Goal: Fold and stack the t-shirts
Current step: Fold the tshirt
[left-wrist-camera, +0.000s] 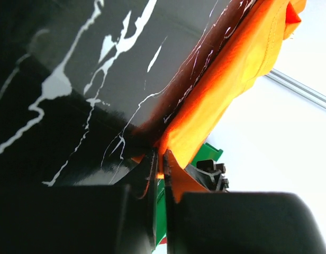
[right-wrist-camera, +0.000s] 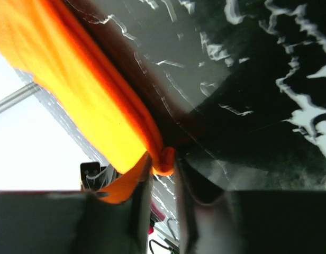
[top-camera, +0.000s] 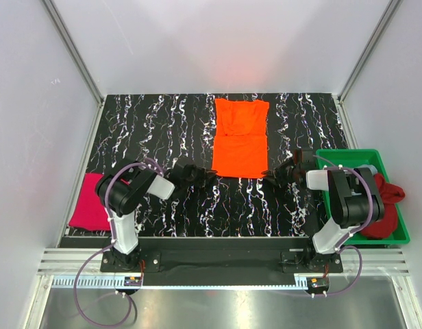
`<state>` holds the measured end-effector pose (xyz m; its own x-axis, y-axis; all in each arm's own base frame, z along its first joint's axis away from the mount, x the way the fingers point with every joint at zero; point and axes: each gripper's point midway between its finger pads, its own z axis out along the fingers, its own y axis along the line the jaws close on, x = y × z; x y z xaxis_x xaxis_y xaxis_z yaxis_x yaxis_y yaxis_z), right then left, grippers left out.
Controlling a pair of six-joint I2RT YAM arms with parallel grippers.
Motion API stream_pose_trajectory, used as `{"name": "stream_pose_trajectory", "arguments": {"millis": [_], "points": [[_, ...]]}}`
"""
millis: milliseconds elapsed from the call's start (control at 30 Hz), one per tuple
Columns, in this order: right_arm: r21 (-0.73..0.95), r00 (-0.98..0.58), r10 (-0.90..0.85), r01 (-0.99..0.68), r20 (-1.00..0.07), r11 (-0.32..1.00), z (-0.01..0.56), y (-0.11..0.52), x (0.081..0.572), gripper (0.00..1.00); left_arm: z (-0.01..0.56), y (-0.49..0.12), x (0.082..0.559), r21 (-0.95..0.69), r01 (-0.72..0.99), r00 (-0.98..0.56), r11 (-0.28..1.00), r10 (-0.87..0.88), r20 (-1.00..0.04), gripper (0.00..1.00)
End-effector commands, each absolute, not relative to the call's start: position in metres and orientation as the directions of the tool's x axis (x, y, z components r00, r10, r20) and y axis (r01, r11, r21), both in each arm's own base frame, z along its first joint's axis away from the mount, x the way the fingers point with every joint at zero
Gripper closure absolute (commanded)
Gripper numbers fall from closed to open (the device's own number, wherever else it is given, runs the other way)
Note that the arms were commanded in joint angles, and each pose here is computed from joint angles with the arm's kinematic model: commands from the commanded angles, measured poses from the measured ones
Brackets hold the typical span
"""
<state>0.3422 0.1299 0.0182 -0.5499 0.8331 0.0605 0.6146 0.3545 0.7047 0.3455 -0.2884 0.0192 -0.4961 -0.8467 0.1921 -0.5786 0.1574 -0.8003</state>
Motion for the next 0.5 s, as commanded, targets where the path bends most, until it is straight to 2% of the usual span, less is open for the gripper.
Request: {"name": "stream_pose_trajectory", "arguments": {"millis": [0, 33, 67, 133, 467], "points": [[0.66, -0.553, 0.832, 0.64, 0.038, 0.395, 0.005, 0.125, 0.34, 0.77, 0.015, -0.289, 0.35, -0.809, -0.56, -0.517, 0.182, -0.839, 0.169, 1.0], [0.655, -0.555, 0.831, 0.64, 0.033, 0.401, 0.005, 0.124, 0.339, 0.83, 0.018, -0.289, 0.349, -0.812, -0.554, -0.525, 0.184, -0.834, 0.169, 1.0], [0.655, -0.557, 0.83, 0.638, 0.029, 0.405, 0.006, 0.124, 0.338, 0.93, 0.018, -0.289, 0.345, -0.813, -0.549, -0.538, 0.194, -0.827, 0.166, 1.0], [0.649, -0.555, 0.831, 0.639, 0.017, 0.413, 0.009, 0.121, 0.334, 0.99, 0.024, -0.29, 0.342, -0.822, -0.534, -0.554, 0.2, -0.817, 0.16, 1.0], [0.623, -0.612, 0.791, 0.624, 0.014, 0.472, 0.026, 0.122, 0.297, 1.0, 0.042, -0.282, 0.3, -0.834, -0.473, -0.656, 0.285, -0.745, 0.118, 1.0]]}}
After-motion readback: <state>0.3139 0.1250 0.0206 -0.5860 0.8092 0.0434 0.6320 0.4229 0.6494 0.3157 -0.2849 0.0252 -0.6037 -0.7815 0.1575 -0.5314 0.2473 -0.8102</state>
